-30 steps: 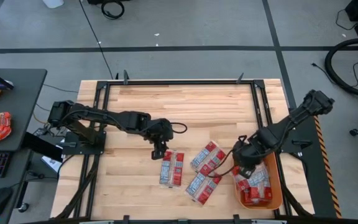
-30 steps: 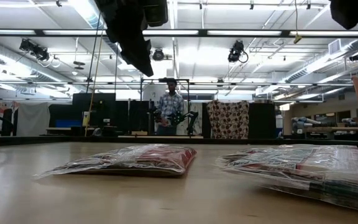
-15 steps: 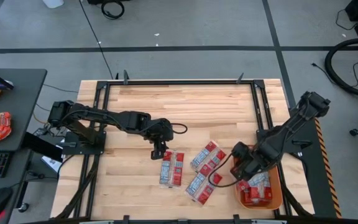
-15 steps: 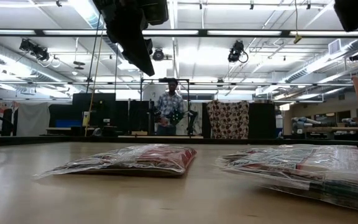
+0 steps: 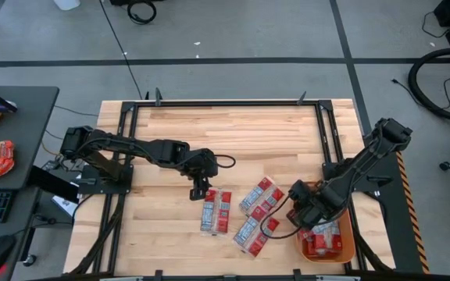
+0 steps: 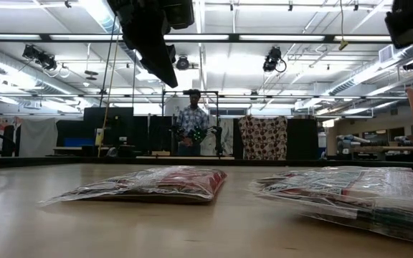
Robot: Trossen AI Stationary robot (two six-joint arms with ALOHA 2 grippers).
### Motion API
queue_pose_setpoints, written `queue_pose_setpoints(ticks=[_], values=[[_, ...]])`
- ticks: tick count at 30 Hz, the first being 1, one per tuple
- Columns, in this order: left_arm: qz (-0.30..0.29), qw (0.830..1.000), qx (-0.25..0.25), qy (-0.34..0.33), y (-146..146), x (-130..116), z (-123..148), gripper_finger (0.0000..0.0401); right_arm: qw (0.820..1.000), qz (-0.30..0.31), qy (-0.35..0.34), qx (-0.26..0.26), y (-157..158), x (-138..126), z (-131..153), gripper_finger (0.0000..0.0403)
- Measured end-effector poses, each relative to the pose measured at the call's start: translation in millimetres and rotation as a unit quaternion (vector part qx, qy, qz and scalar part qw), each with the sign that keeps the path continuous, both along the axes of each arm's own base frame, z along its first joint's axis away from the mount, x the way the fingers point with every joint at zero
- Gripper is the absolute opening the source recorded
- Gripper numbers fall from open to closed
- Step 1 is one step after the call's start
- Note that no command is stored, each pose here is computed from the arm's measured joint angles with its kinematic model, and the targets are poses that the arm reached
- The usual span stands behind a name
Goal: Sort popcorn bags into baskets
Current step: Put the red popcorn bag into the orange bin, then put the left red popcorn bag into the orange bin
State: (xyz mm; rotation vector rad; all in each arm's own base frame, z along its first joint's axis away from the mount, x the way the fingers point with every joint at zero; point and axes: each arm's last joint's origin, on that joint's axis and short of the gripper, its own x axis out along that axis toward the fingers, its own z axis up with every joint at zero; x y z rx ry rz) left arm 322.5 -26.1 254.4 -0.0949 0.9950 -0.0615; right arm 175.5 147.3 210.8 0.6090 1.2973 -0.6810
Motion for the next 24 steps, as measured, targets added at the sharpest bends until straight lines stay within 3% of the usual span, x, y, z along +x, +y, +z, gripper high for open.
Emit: queue_pose_setpoints(ticks=[3,7,13,16,21,24], values=[[-0.004,1.0,0.004,-0.001,0.4,0.0,0.0,0.0183,0.996,0.067,0.027,0.049,4.1,-0.4,-5.6,0.0128],[-0.012,1.0,0.008,-0.002,0.4,0.2,0.0,0.0183,0.976,0.169,0.063,0.124,10.6,-1.1,-4.6,0.0128],[-0.009,1.0,0.015,-0.003,0.8,0.3,0.1,0.0183,0.922,0.299,0.098,0.226,21.5,-7.3,-2.4,0.0128],[-0.007,1.0,0.009,-0.003,0.5,0.3,0.1,0.0183,0.897,0.326,0.122,0.271,21.3,-12.2,1.5,0.0128],[-0.023,0.999,-0.04,0.002,-3.0,-0.1,0.3,0.0183,0.9,0.304,0.099,0.295,14.0,-21.5,20.4,0.0128],[-0.037,0.998,-0.046,0.003,-8.8,-0.7,0.4,0.0183,0.914,0.278,0.077,0.285,6.1,-28.1,31.7,0.0128]])
